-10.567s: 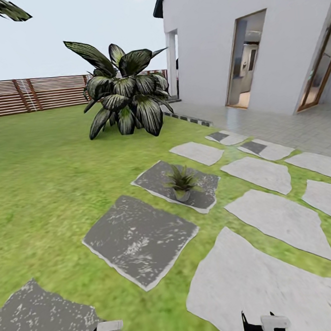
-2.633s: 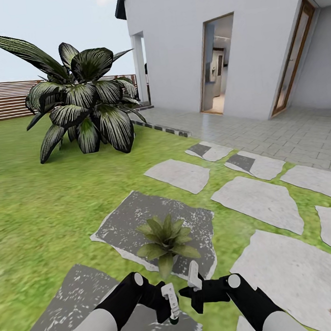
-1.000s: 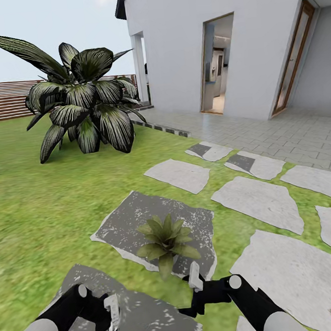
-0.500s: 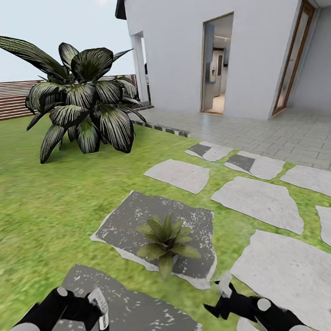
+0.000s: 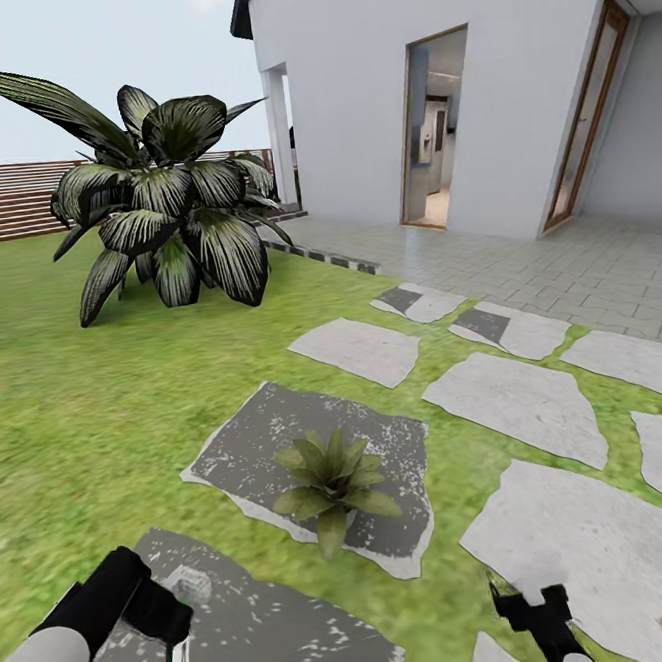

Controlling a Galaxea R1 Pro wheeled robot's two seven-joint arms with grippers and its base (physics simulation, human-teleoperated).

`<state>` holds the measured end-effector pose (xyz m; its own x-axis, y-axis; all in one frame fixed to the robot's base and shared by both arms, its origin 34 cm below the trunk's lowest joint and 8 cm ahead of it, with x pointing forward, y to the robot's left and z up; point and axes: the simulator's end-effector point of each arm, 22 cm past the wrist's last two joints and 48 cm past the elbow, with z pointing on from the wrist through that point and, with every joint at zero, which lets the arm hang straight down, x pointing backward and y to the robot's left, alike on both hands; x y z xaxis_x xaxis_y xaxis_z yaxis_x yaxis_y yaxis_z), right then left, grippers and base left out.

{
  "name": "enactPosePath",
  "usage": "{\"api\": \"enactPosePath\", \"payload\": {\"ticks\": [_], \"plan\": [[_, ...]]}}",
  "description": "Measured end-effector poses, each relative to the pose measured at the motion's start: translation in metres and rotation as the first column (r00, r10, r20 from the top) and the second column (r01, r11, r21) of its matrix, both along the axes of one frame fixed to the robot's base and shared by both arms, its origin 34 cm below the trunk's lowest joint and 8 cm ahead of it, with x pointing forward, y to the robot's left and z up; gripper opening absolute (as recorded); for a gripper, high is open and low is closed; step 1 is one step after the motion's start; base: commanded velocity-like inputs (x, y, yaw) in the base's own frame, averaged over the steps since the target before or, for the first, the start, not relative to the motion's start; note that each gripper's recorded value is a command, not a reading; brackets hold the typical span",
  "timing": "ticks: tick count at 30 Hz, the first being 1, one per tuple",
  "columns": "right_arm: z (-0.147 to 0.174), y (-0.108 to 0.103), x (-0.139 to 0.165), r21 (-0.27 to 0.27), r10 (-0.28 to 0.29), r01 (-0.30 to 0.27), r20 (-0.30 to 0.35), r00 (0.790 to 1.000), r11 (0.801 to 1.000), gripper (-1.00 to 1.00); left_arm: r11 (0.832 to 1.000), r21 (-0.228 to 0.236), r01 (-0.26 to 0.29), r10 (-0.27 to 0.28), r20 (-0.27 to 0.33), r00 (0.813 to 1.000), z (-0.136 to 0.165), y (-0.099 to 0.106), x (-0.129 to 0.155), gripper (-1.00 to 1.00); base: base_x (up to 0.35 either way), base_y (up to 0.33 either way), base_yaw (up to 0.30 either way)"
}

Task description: Pick up the pesticide atomizer in the garden and spray insectifuge to fully cover both potted plants in the garden.

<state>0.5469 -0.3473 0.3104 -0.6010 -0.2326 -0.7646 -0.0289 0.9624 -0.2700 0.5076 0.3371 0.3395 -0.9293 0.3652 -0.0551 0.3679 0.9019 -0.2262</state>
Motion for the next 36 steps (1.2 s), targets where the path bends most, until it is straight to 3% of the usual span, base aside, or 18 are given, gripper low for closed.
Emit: {"api": "enactPosePath", "payload": {"ticks": [3, 4, 6, 7, 12, 17, 22, 29, 32, 36], "plan": [[-0.028, 0.008, -0.038, 0.032, -0.036, 0.039, -0.092, 0.995, 0.999, 1.0, 0.999, 0.035, 0.02, -0.021, 0.013, 1.0, 0.014, -0.002, 0.019, -1.0, 0.0, 0.0, 0.0], [-0.032, 0.015, -0.042, 0.044, -0.039, 0.044, -0.103, 0.994, 0.998, 1.0, 0.998, 0.057, 0.031, -0.032, 0.006, 0.999, 0.02, -0.003, 0.026, -1.0, 0.0, 0.0, 0.0], [-0.036, 0.02, -0.048, 0.055, -0.046, 0.052, -0.116, 0.992, 0.997, 1.0, 0.992, 0.122, 0.01, -0.004, -0.048, 0.999, 0.043, -0.012, 0.045, -1.0, 0.0, 0.0, 0.0], [-0.036, 0.021, -0.048, 0.056, -0.046, 0.053, -0.117, 0.992, 0.997, 1.0, 0.992, 0.128, 0.008, -0.002, -0.047, 0.999, 0.05, -0.015, 0.053, -1.0, 0.0, 0.0, 0.0], [-0.039, 0.024, -0.055, 0.061, -0.042, 0.049, -0.121, 0.992, 0.997, 1.0, 0.998, 0.051, 0.025, -0.023, -0.026, 0.999, 0.088, -0.059, 0.092, -1.0, 0.0, 0.0, 0.0], [-0.044, 0.029, -0.065, 0.067, -0.04, 0.05, -0.141, 0.989, 0.996, 1.0, 0.991, 0.033, 0.128, -0.126, -0.072, 0.989, 0.1, -0.076, 0.088, -1.0, 0.0, 0.0, 0.0], [-0.044, 0.028, -0.065, 0.068, -0.042, 0.052, -0.139, 0.989, 0.996, 1.0, 0.979, 0.049, 0.196, -0.19, -0.11, 0.976, 0.099, -0.079, 0.077, -1.0, 0.0, 0.0, -0.168], [-0.044, 0.028, -0.064, 0.067, -0.044, 0.053, -0.139, 0.989, 0.996, 1.0, 0.978, 0.062, 0.198, -0.19, -0.11, 0.976, 0.1, -0.074, 0.079, -1.0, 0.0, 0.0, -0.294], [-0.044, 0.028, -0.065, 0.067, -0.043, 0.053, -0.139, 0.989, 0.996, 1.0, 0.972, 0.104, 0.209, -0.196, -0.118, 0.973, 0.099, -0.062, 0.079, -1.0, 0.002, 0.0, -0.3], [-0.044, 0.028, -0.065, 0.067, -0.043, 0.052, -0.14, 0.989, 0.996, 1.0, 0.969, 0.125, 0.213, -0.198, -0.125, 0.972, 0.098, -0.056, 0.077, -1.0, 0.165, 0.048, -0.243]]}}
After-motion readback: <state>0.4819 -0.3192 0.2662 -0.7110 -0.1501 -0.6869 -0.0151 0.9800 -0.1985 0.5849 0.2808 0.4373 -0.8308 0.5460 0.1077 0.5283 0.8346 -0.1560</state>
